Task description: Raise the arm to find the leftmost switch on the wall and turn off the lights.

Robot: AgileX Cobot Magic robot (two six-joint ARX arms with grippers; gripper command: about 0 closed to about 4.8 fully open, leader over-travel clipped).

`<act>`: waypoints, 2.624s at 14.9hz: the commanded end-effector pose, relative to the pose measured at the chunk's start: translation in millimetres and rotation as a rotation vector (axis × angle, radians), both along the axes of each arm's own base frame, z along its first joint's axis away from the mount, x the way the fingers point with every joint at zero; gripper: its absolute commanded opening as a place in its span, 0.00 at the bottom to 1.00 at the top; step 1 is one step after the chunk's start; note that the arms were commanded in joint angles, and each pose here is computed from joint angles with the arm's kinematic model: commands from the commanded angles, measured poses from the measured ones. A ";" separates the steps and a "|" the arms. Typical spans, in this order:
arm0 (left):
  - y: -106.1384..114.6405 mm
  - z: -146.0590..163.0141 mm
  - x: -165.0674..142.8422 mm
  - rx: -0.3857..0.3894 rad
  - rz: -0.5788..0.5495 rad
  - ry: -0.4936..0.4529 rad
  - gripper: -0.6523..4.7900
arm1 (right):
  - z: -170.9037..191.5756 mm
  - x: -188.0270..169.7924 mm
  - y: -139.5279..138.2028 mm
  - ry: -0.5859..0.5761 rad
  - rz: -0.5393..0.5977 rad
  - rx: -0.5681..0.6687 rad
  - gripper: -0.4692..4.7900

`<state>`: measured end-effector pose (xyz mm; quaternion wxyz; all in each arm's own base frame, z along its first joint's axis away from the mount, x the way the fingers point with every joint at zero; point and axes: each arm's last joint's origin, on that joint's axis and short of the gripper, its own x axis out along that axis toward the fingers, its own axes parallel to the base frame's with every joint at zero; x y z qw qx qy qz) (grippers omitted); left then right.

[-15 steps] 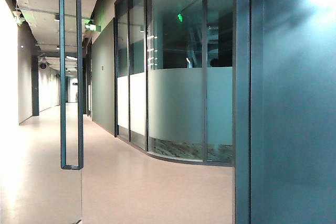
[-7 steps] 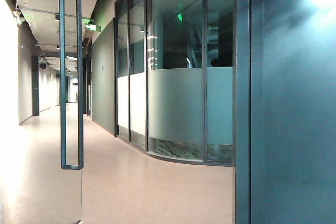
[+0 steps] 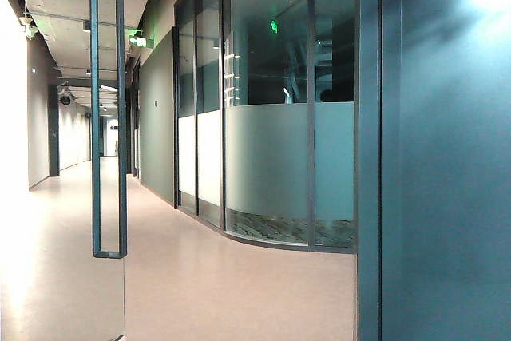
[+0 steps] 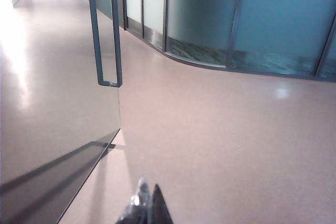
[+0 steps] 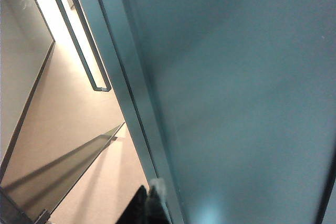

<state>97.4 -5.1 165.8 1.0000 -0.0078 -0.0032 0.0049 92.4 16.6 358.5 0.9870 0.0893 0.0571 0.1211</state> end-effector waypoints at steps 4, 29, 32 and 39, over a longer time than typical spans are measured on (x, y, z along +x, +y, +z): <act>-0.2 2.0 -0.2 0.006 -0.006 -0.014 0.11 | 1.9 -0.1 0.1 -0.015 0.000 -0.001 0.09; -0.2 1.9 -0.2 0.006 -0.003 -0.014 0.11 | -171.6 6.7 -19.4 -0.088 -0.228 -0.024 0.09; -0.2 1.9 -0.2 0.006 -0.003 -0.014 0.11 | -188.5 5.6 -18.4 -0.096 -0.219 -0.021 0.09; -0.2 1.9 -0.2 0.006 -0.003 -0.014 0.11 | -194.9 5.0 -19.9 -0.081 -0.269 -0.025 0.09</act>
